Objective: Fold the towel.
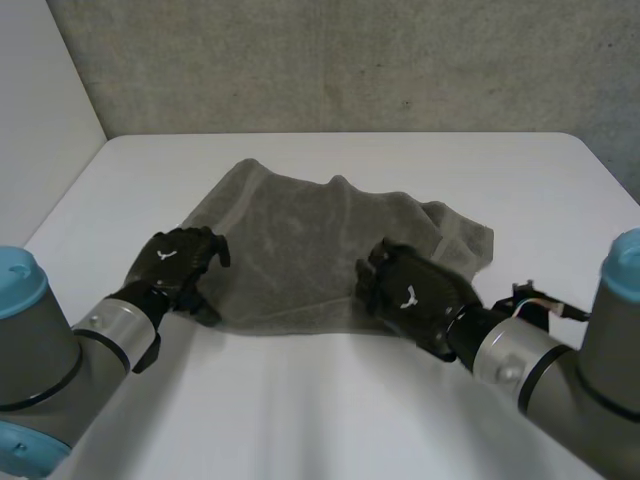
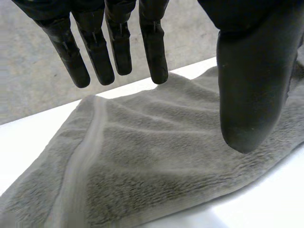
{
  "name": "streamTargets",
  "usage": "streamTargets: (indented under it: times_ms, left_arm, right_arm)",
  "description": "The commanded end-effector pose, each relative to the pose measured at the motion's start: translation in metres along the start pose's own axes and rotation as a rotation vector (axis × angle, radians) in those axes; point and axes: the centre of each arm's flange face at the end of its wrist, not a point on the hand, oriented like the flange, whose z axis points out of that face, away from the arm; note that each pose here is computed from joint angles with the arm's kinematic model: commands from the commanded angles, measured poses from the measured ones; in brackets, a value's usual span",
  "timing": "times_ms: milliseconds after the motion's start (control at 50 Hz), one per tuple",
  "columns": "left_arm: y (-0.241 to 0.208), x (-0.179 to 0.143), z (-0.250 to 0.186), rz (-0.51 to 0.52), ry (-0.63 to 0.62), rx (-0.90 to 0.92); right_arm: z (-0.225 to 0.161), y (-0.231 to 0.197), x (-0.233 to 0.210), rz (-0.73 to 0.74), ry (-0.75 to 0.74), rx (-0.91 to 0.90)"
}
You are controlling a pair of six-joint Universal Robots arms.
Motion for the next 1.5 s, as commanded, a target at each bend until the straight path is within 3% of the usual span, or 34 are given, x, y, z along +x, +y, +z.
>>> streamTargets:
  times_ms: [20, 160, 380, 600, 820, 1080, 1280, 1500]
  left_arm:
    - [-0.002, -0.019, 0.005, -0.011, -0.05, 0.006]
    - [-0.003, -0.025, 0.007, -0.019, -0.067, 0.006]
    - [-0.002, -0.025, 0.007, -0.019, -0.067, 0.003]
    - [-0.001, -0.025, 0.007, -0.02, -0.067, 0.0]
    - [0.002, -0.025, 0.008, -0.02, -0.065, -0.009]
    - [0.016, -0.024, 0.01, 0.001, -0.055, -0.054]
    - [0.03, -0.022, 0.012, 0.198, -0.047, -0.103]
    - [0.031, -0.025, 0.015, 0.223, -0.055, -0.102]
  right_arm:
    - [0.016, 0.003, -0.024, -0.119, -0.026, 0.031]
    - [0.036, 0.019, -0.038, -0.266, -0.011, 0.02]
    - [0.051, 0.034, -0.038, -0.258, -0.004, 0.003]
    - [0.043, 0.071, -0.003, -0.226, 0.077, -0.114]
    - [0.028, 0.098, 0.017, 0.001, 0.167, -0.253]
    - [0.018, 0.11, 0.028, 0.479, 0.301, -0.296]
    - [0.022, 0.122, 0.024, 0.589, 0.333, -0.351]
    - [0.018, 0.119, 0.013, 0.637, 0.307, -0.353]
